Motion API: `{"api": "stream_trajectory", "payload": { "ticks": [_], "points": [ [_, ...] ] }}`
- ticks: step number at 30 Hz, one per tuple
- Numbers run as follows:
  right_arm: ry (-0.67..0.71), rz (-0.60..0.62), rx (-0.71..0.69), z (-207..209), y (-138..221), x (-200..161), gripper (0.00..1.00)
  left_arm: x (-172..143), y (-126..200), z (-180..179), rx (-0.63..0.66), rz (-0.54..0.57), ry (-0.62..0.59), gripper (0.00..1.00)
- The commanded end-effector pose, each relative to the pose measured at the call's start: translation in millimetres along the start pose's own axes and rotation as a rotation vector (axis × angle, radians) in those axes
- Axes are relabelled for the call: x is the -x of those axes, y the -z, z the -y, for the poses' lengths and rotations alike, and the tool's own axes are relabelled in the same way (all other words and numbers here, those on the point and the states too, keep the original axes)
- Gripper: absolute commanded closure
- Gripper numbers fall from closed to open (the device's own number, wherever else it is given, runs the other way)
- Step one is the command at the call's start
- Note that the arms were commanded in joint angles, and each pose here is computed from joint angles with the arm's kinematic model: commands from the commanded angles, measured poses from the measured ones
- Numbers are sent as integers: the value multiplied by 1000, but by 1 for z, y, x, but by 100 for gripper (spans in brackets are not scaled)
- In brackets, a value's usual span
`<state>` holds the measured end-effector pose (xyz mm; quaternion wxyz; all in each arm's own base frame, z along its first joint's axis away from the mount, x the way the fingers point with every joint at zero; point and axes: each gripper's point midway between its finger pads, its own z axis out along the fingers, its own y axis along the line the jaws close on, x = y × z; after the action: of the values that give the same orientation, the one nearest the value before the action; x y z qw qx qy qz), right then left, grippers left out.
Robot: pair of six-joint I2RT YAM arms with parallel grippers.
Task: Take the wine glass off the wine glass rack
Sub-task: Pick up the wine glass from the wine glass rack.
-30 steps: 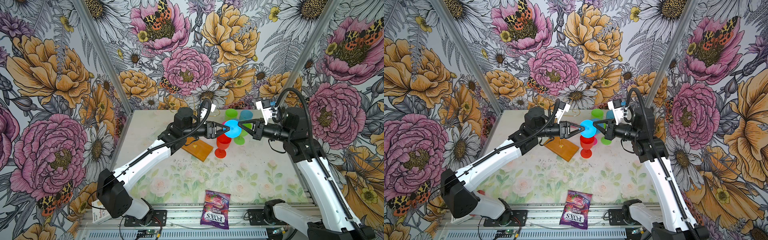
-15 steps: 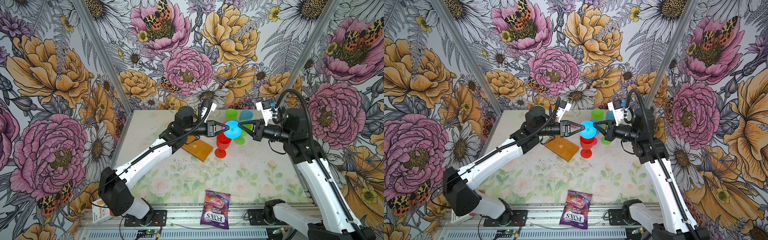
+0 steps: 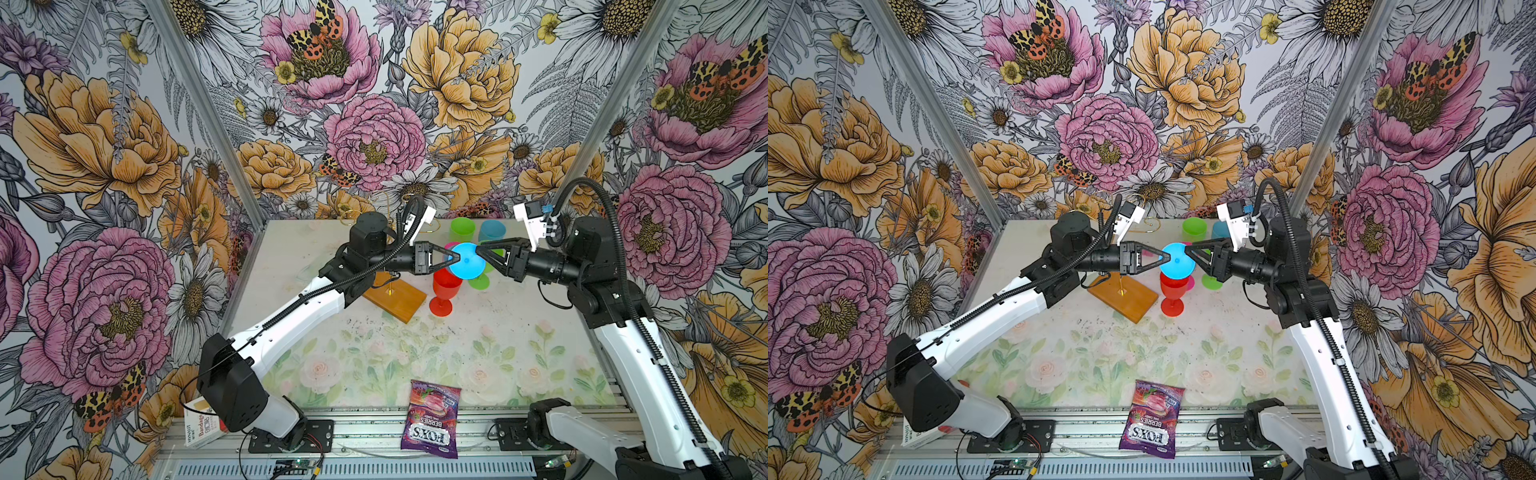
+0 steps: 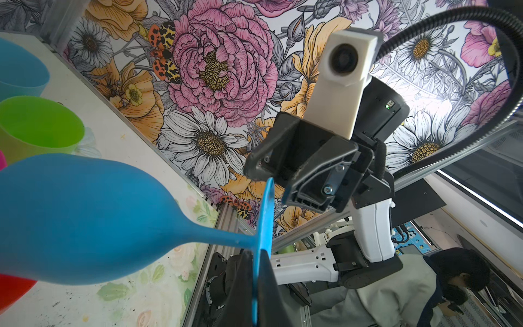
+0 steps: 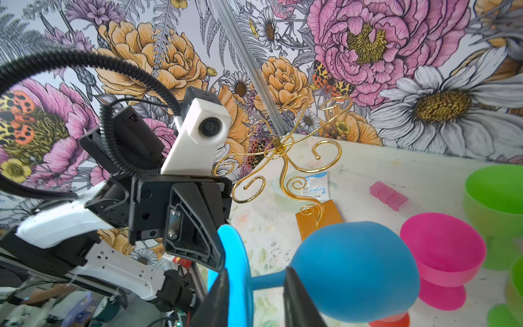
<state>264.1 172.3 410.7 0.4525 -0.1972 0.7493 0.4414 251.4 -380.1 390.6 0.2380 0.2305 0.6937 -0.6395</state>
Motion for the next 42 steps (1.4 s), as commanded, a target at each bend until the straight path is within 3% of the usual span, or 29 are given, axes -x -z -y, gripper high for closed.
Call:
{"api": "stream_trajectory", "payload": {
  "ticks": [1,8,9,11,18,23,25,30,34,42],
  "points": [
    [56,64,-8,-14,12,20,54,1,1,16,-55,-12,-47,100],
    [-130,75,-151,27,16,32,44,-24,4,19,-89,-67,-126,100],
    [-154,71,-176,35,17,31,36,-29,5,23,-96,-71,-158,100],
    [-180,58,-235,47,18,28,26,-42,7,34,-105,-77,-250,100],
    [-295,-60,-392,84,19,-5,24,-97,13,37,92,-152,-652,100],
    [-359,-196,-493,102,26,-40,20,-122,21,19,205,-202,-840,100],
    [-361,-212,-487,98,28,-44,14,-132,24,10,252,-221,-931,100],
    [-392,-227,-432,83,27,-46,14,-150,28,-23,419,-299,-1188,100],
    [-424,-243,-397,79,22,-50,19,-163,29,-43,512,-373,-1356,100],
    [-416,-309,-348,69,2,-55,24,-168,29,-64,673,-388,-1657,100]
  ]
}}
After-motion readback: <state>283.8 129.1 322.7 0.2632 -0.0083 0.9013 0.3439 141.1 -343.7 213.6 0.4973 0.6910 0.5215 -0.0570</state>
